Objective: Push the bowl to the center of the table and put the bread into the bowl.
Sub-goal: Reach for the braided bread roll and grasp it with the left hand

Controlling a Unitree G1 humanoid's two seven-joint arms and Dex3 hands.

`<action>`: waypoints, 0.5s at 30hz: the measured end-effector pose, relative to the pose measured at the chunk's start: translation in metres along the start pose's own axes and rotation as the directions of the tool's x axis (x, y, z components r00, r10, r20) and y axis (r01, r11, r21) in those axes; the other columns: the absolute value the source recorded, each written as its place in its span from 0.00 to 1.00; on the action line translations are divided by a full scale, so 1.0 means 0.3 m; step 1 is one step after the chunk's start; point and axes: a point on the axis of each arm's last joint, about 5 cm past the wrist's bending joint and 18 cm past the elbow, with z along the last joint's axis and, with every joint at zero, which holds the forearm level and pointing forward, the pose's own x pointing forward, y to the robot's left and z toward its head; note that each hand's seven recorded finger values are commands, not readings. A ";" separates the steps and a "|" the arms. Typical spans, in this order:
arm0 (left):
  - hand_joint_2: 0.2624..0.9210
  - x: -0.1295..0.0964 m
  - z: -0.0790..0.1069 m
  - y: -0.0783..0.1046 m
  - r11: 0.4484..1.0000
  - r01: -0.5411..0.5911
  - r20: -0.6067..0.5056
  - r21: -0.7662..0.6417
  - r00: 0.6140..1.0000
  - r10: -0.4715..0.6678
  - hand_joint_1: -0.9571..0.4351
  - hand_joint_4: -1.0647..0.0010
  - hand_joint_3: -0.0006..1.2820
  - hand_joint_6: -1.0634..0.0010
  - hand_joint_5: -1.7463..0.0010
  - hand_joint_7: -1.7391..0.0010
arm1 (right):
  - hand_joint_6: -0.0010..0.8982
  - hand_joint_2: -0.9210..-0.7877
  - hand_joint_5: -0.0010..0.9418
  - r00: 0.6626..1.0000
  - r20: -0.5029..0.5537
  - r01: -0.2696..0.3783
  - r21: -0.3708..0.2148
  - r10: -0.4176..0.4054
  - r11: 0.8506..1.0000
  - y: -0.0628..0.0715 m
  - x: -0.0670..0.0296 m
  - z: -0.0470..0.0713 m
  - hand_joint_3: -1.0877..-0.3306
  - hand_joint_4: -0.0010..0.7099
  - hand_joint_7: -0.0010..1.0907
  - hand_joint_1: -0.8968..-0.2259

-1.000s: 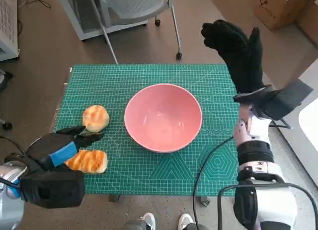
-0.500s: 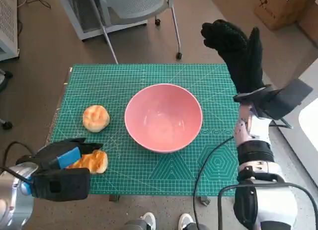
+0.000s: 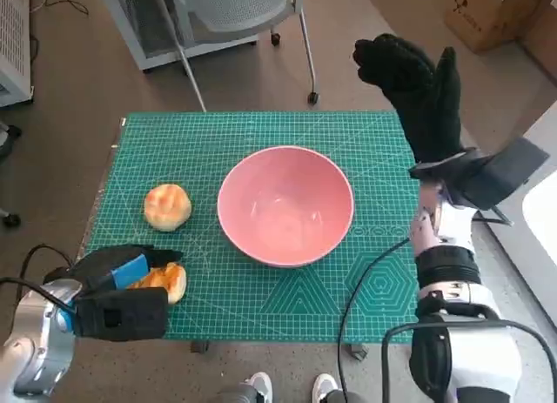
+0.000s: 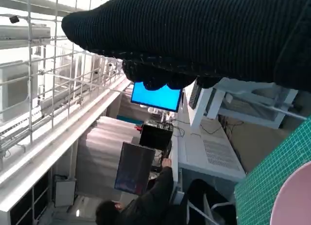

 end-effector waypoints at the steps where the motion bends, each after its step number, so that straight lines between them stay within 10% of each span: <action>1: 0.98 0.003 -0.001 -0.005 1.000 -0.012 0.006 -0.001 1.000 0.012 0.69 0.38 0.09 0.44 0.50 0.50 | 0.44 0.00 0.00 1.000 0.000 0.000 0.000 0.000 1.000 0.000 0.000 0.000 0.67 0.32 0.01 0.30; 6: 1.00 0.008 -0.012 -0.021 0.999 -0.047 0.015 0.003 0.999 0.047 0.69 0.33 0.05 0.41 0.33 0.41 | 0.43 0.00 0.00 1.000 0.000 0.001 0.000 -0.001 1.000 0.000 0.000 0.000 0.67 0.32 0.00 0.31; 15: 1.00 -0.016 -0.009 0.003 0.996 -0.085 0.056 0.001 0.995 0.084 0.69 0.30 0.02 0.37 0.34 0.38 | 0.43 0.00 0.00 1.000 0.002 0.001 -0.001 -0.001 1.000 -0.001 0.000 0.001 0.67 0.32 0.00 0.32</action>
